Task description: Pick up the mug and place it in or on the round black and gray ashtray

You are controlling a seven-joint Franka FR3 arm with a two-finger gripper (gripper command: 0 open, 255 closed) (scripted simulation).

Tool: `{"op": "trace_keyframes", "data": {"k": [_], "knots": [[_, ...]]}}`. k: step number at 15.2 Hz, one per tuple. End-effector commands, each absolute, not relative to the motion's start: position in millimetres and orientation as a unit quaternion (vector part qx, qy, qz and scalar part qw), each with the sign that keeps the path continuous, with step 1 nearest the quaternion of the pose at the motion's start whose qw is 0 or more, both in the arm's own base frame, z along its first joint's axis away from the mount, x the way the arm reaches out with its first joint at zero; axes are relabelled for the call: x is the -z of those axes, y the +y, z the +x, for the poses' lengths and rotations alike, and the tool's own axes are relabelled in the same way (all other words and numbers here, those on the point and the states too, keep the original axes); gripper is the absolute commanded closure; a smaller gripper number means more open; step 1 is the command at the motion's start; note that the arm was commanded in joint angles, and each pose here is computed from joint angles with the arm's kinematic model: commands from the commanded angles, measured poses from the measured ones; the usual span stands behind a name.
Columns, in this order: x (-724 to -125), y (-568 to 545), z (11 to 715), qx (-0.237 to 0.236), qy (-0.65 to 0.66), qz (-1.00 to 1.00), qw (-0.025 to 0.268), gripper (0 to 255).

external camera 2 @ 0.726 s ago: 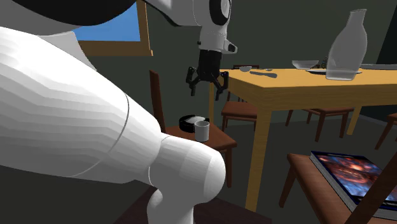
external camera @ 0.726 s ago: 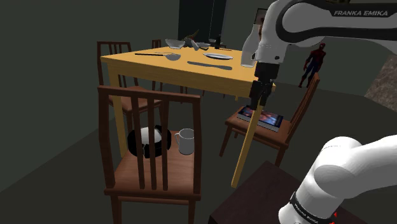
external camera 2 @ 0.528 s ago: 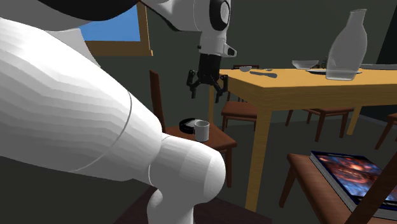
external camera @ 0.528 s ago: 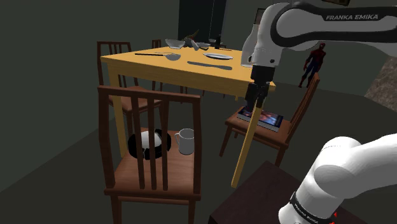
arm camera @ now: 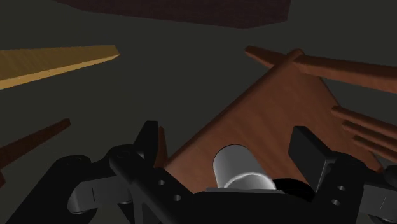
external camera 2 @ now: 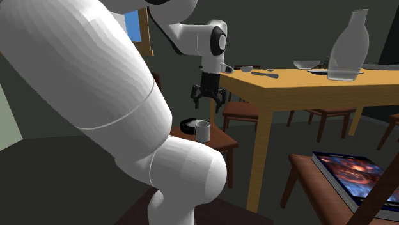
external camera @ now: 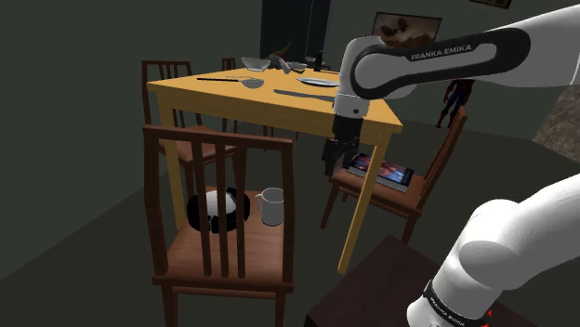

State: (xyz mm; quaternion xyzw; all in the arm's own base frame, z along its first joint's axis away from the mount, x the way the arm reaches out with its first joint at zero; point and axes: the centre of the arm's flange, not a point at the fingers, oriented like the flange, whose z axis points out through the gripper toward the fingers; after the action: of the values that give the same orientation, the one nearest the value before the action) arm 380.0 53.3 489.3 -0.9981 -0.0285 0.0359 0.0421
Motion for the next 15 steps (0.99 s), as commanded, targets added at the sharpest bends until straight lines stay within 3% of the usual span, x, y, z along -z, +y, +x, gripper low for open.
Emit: {"op": "trace_keyframes", "data": {"k": [1,15], "knots": [[-472.2,61.7,396.9,-0.031,-0.024,-0.998,0.041,0],[-358.7,104.1,528.0,-0.004,0.010,-0.999,0.032,0]]}}
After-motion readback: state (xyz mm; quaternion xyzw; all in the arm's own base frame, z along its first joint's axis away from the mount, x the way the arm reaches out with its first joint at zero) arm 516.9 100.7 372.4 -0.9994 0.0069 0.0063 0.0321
